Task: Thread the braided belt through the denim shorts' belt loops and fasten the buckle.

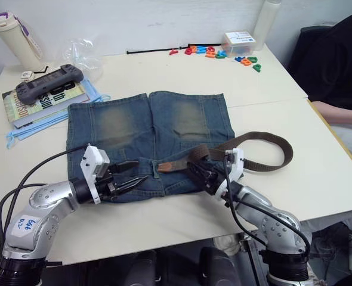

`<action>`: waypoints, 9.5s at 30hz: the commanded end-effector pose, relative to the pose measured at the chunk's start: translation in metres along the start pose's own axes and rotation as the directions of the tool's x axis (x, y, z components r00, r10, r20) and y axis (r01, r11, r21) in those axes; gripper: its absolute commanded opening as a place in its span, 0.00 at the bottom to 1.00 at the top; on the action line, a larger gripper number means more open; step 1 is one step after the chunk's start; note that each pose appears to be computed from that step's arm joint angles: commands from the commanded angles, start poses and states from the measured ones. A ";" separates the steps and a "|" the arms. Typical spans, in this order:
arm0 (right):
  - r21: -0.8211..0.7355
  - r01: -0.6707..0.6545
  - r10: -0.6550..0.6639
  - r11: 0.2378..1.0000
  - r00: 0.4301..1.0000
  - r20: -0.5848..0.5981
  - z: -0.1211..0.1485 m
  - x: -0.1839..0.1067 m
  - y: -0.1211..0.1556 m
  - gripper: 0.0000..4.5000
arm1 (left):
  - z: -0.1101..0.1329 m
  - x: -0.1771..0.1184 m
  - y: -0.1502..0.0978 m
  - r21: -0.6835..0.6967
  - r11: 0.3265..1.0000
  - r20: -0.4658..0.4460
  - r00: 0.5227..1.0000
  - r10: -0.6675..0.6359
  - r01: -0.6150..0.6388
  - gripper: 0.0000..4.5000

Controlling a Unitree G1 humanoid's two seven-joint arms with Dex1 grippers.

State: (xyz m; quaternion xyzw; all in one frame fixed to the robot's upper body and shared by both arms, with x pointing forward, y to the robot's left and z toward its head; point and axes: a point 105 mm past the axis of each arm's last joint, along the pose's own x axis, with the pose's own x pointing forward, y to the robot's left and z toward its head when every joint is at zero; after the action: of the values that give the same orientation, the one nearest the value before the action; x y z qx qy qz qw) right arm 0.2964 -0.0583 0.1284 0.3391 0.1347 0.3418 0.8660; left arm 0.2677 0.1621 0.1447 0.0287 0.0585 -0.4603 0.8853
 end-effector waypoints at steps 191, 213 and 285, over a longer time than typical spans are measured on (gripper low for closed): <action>-0.138 -0.436 0.358 0.889 0.852 -0.382 -0.075 0.086 0.098 0.00 | -0.032 -0.108 0.001 -0.619 0.785 -0.059 0.998 -0.010 -0.029 0.14; -0.337 -0.333 0.245 0.881 0.929 -0.277 -0.017 0.018 0.081 0.99 | -0.044 -0.081 -0.002 -0.616 0.787 -0.017 1.000 -0.003 -0.008 0.00; -0.973 0.207 -0.503 0.099 0.854 0.130 0.125 -0.107 -0.062 0.59 | -0.022 0.000 -0.028 -0.529 0.825 0.161 0.978 -0.133 0.199 0.00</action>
State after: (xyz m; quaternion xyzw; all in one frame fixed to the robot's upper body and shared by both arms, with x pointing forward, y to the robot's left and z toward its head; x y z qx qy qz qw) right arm 0.3113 -0.2297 0.1594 -0.3911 0.0994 0.1643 0.9001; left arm 0.2442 0.1552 0.1118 -0.2662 0.1597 -0.4838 0.8183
